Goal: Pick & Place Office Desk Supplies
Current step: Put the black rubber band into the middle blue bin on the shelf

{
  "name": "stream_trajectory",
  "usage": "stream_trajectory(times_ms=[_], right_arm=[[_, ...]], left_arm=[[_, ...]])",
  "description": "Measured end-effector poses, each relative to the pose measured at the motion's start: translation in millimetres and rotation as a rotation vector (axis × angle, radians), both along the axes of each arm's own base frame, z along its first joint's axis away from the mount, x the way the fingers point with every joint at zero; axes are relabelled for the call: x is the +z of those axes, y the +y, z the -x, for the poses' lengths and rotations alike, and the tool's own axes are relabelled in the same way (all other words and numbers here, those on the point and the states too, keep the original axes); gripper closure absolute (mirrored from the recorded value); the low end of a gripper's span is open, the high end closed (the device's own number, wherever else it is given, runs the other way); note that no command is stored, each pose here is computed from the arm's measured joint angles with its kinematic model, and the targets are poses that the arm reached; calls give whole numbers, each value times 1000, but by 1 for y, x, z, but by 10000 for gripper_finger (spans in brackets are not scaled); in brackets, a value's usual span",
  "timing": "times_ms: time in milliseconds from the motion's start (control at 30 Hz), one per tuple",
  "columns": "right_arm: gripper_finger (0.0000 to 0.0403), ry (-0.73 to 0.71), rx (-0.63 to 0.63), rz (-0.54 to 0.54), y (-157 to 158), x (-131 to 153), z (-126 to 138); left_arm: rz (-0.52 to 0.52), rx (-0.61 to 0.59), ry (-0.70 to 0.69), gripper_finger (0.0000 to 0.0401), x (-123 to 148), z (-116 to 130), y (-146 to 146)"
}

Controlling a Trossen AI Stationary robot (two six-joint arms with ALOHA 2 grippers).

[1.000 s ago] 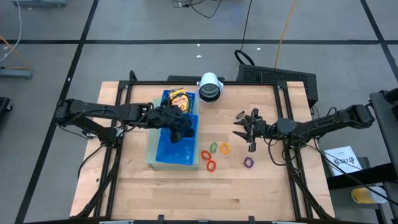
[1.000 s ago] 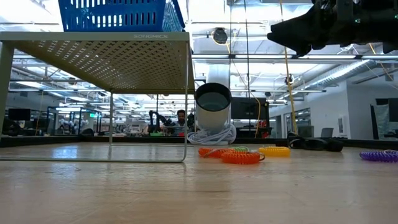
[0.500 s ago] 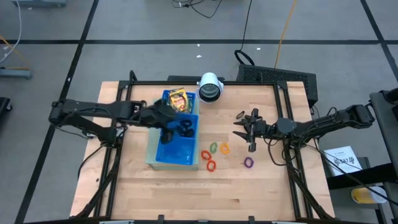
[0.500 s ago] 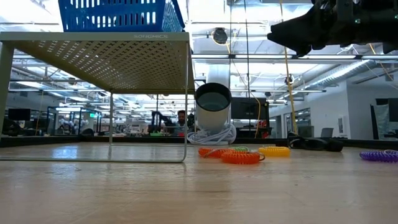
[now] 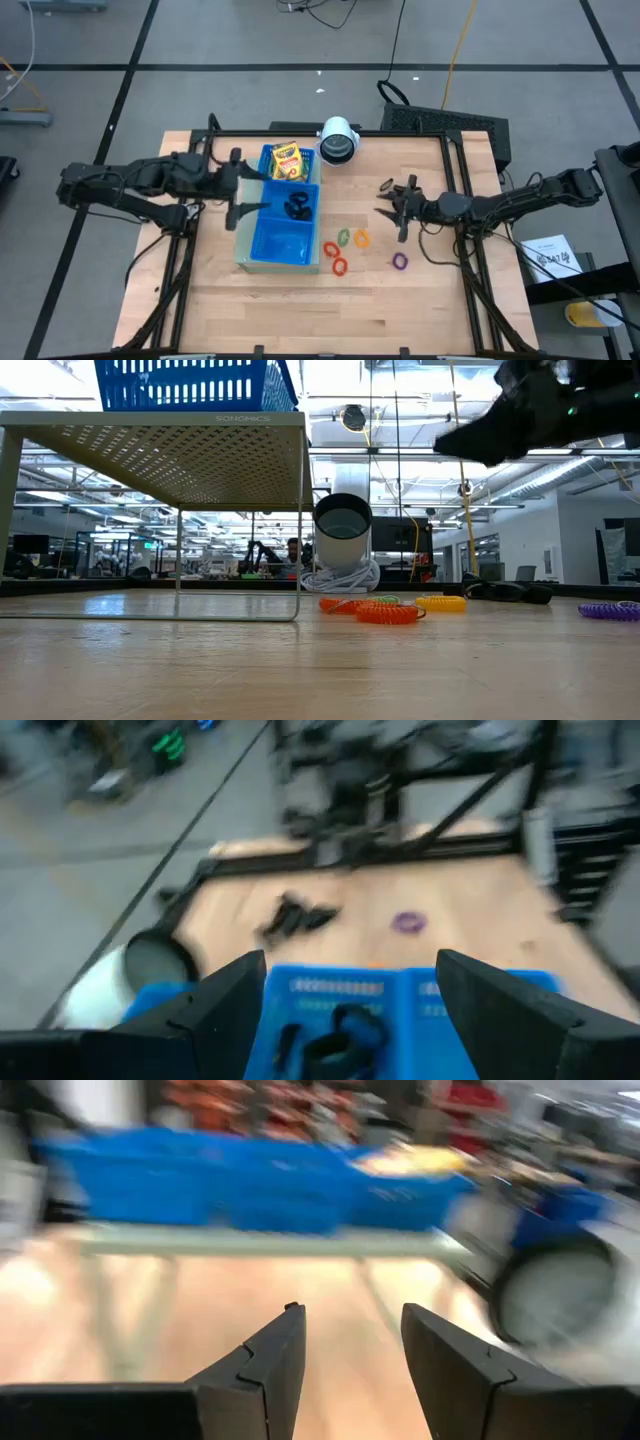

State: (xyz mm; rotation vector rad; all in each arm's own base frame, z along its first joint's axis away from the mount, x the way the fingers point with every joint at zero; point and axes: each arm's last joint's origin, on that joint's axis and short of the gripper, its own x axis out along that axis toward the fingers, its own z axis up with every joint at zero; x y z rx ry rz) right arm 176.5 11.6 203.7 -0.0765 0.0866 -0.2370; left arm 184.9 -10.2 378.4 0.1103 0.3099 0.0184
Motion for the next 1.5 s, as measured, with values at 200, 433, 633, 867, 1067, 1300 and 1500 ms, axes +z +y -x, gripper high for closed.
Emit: stream_trajectory(times_ms=[200, 433, 633, 867, 1067, 1300, 1500], right_arm=[[248, 295, -242, -36, -6, -17, 6], [248, 547, -385, -246, -8, -35, 24], [248, 629, -448, -349, -9, -43, 34], [248, 628, -390, -402, -7, -63, 38], [248, 587, -388, -398, -9, -79, 42], [279, 590, -406, -407, -10, -92, 49], [345, 584, -407, -412, -10, -92, 49]], left_arm=[[13, -57, -125, 105, -26, 15, 1], [85, 176, -144, 105, -45, 21, 16], [95, 232, -142, 105, -47, 14, 22], [80, 233, -110, 105, -52, 6, 23], [74, 236, -74, 105, -58, -2, 23], [69, 244, -42, 105, -63, -8, 24], [69, 245, -44, 105, -63, -8, 24]])
